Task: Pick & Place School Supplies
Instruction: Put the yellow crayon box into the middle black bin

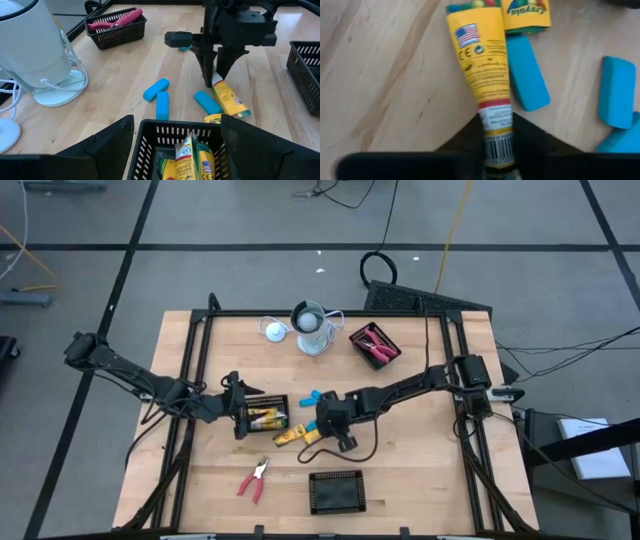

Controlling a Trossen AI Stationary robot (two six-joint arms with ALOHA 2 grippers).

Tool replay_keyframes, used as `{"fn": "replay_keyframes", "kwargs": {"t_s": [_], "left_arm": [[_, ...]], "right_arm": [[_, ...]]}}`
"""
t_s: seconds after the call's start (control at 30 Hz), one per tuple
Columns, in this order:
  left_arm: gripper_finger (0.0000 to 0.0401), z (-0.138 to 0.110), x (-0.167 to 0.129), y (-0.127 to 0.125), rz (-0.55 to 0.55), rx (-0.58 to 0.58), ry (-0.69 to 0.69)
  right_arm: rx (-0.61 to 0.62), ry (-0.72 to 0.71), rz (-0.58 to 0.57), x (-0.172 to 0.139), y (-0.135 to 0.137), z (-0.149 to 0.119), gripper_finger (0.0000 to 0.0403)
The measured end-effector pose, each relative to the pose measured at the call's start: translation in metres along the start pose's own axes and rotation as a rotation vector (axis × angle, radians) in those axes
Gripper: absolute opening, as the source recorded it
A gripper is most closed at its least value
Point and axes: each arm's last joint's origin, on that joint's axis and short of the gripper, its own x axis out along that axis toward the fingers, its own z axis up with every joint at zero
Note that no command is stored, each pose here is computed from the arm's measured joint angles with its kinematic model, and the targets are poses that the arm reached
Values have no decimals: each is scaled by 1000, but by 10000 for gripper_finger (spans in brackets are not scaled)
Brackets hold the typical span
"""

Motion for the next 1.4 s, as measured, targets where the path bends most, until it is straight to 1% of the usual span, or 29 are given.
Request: {"fn": "replay_keyframes", "kwargs": {"t_s": [0.07, 0.1, 0.27, 0.47, 0.57, 0.63, 0.77, 0.87, 0.93, 1.23, 1.3, 1.33, 1.4], "left_arm": [[296, 0, 0, 0, 0, 0, 0], [296, 0, 0, 0, 1, -1, 0], [296, 0, 0, 0, 2, 1, 0], [296, 0, 0, 0, 8, 3, -1], [296, 0, 0, 0, 8, 4, 1], [296, 0, 0, 0, 8, 8, 1], [296, 0, 0, 0, 7, 15, -2], [296, 1, 0, 0, 5, 18, -10], [296, 2, 0, 0, 3, 20, -18], [296, 4, 0, -1, -9, 11, -34], [296, 5, 0, -1, -12, 4, -44], [296, 5, 0, -1, -12, 5, -45], [296, 5, 0, -1, -12, 4, -47]], "right_arm": [[-1, 3, 3, 0, 2, 0, 26], [-1, 5, 4, 0, 2, 0, 23], [40, 14, 4, 0, 4, 0, 24], [27, 17, 14, -7, 9, 1, 24], [34, 14, 20, -17, 11, 3, 24], [41, -15, 10, -23, 10, 7, 24], [32, -43, -49, -37, 10, 12, 24], [27, -94, -92, -47, 3, 16, 24], [33, -154, -119, -51, -6, 21, 24], [31, -300, -220, -57, -44, 31, 24], [36, -309, -213, -59, -51, 32, 24], [37, -328, -203, -61, -54, 34, 24], [42, -381, -222, -61, -59, 38, 24]]}}
